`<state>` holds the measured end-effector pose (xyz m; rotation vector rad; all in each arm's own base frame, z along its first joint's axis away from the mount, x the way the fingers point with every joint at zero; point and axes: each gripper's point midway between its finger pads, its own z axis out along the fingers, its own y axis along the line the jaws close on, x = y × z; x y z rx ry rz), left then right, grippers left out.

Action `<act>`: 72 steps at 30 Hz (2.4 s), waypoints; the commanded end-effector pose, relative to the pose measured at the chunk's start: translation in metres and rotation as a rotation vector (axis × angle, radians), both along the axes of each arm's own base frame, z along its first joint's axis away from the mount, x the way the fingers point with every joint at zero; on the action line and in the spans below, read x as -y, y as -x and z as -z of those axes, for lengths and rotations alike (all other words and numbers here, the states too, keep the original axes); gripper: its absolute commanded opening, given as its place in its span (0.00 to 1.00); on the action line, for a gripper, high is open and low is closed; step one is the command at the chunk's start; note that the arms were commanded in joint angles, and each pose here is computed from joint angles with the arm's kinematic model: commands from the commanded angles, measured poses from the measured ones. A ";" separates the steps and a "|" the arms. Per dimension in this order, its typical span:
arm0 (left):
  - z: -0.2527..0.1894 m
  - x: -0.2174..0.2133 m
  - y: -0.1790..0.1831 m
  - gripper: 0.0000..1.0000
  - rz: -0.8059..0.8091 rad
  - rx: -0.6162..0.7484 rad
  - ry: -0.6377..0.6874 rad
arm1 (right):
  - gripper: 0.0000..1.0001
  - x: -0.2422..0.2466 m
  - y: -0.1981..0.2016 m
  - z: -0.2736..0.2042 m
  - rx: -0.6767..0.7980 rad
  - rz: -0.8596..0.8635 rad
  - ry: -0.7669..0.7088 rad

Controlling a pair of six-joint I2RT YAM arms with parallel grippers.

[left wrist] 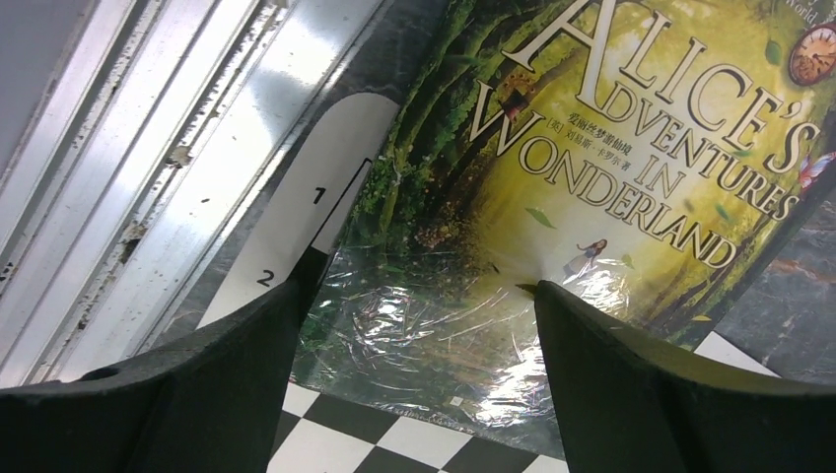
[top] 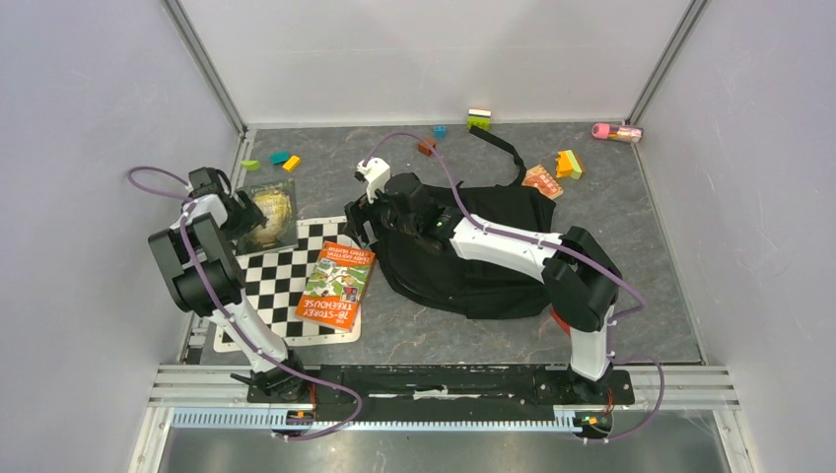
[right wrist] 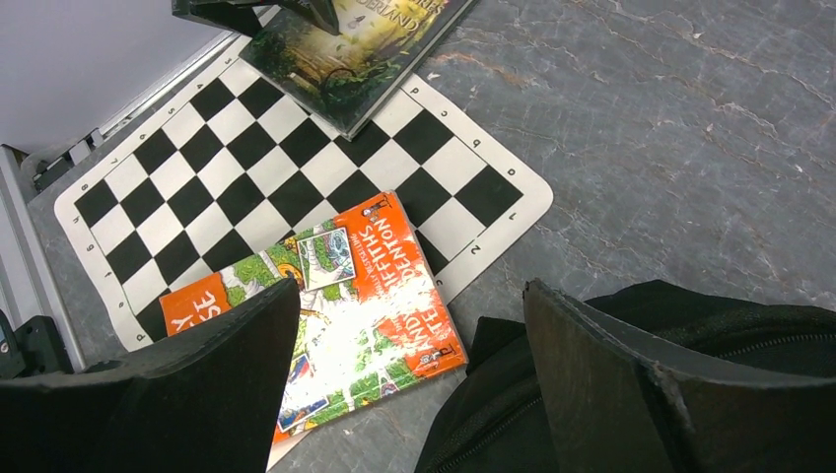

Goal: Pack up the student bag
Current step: Move the book to the center of the board.

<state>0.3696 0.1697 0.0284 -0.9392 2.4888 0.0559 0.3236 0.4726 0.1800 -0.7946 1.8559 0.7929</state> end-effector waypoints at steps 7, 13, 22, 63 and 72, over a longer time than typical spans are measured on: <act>0.011 0.060 -0.009 0.72 0.214 -0.070 0.002 | 0.85 -0.021 -0.018 -0.004 0.039 0.023 -0.022; 0.011 0.096 -0.004 0.59 0.357 -0.125 -0.058 | 0.85 -0.047 -0.033 0.008 0.022 0.004 -0.026; -0.006 0.121 -0.005 0.50 0.461 -0.115 -0.098 | 0.89 -0.068 -0.078 0.033 -0.065 0.032 -0.116; -0.025 0.125 -0.045 0.69 0.248 0.141 0.179 | 0.79 -0.134 -0.081 0.101 -0.327 -0.095 -0.445; -0.071 0.139 -0.031 0.61 0.268 0.275 0.199 | 0.69 -0.117 -0.050 0.021 -0.246 -0.181 -0.509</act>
